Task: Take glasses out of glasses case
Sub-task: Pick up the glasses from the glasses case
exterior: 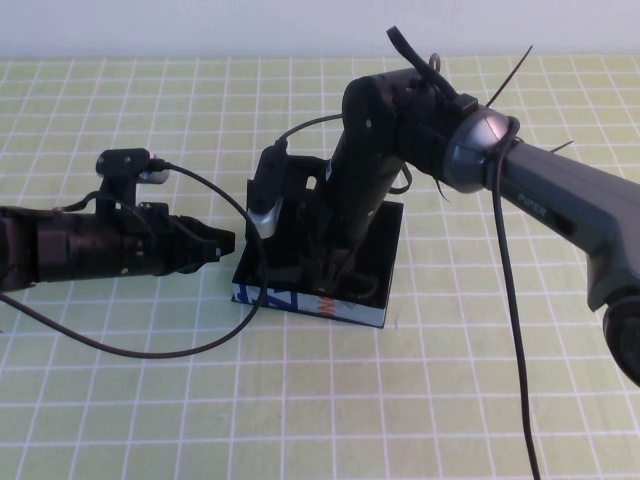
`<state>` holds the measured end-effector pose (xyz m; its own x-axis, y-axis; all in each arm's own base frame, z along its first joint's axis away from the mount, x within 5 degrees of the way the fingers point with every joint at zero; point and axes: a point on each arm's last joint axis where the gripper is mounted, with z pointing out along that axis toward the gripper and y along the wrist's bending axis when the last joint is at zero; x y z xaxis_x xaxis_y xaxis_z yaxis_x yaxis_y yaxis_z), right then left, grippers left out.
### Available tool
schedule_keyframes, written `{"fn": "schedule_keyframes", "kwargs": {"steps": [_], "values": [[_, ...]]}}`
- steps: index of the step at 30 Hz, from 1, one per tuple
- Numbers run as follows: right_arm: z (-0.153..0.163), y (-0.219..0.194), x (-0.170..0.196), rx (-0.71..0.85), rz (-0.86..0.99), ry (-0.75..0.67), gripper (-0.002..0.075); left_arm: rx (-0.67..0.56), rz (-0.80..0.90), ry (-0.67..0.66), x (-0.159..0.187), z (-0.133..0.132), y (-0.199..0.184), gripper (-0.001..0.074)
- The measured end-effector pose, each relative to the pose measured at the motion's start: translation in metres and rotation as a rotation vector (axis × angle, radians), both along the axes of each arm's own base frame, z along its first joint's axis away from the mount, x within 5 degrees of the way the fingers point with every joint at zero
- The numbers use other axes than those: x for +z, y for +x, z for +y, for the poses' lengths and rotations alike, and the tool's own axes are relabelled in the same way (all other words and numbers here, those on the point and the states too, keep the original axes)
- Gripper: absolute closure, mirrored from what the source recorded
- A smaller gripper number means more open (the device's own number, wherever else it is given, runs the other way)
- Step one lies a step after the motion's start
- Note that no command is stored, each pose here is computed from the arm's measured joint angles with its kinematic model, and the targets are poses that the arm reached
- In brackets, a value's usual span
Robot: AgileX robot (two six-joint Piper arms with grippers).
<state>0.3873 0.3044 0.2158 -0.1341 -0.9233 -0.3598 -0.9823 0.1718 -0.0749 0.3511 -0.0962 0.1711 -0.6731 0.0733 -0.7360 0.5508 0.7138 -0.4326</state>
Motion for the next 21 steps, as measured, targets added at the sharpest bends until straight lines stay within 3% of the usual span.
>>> {"fn": "schedule_keyframes", "kwargs": {"steps": [9,16,21], "values": [[-0.003,-0.004,0.002,-0.023,0.046,-0.021,0.0410,0.000,0.000,0.000,0.000,0.000,0.000,0.0739],[-0.003,-0.005,0.029,-0.027,0.013,0.009,0.0398,0.000,0.000,0.000,0.000,0.000,0.000,0.0739],[-0.003,-0.005,0.027,-0.027,0.014,0.008,0.0398,0.000,0.000,0.000,0.000,0.000,0.000,0.0739]]}}
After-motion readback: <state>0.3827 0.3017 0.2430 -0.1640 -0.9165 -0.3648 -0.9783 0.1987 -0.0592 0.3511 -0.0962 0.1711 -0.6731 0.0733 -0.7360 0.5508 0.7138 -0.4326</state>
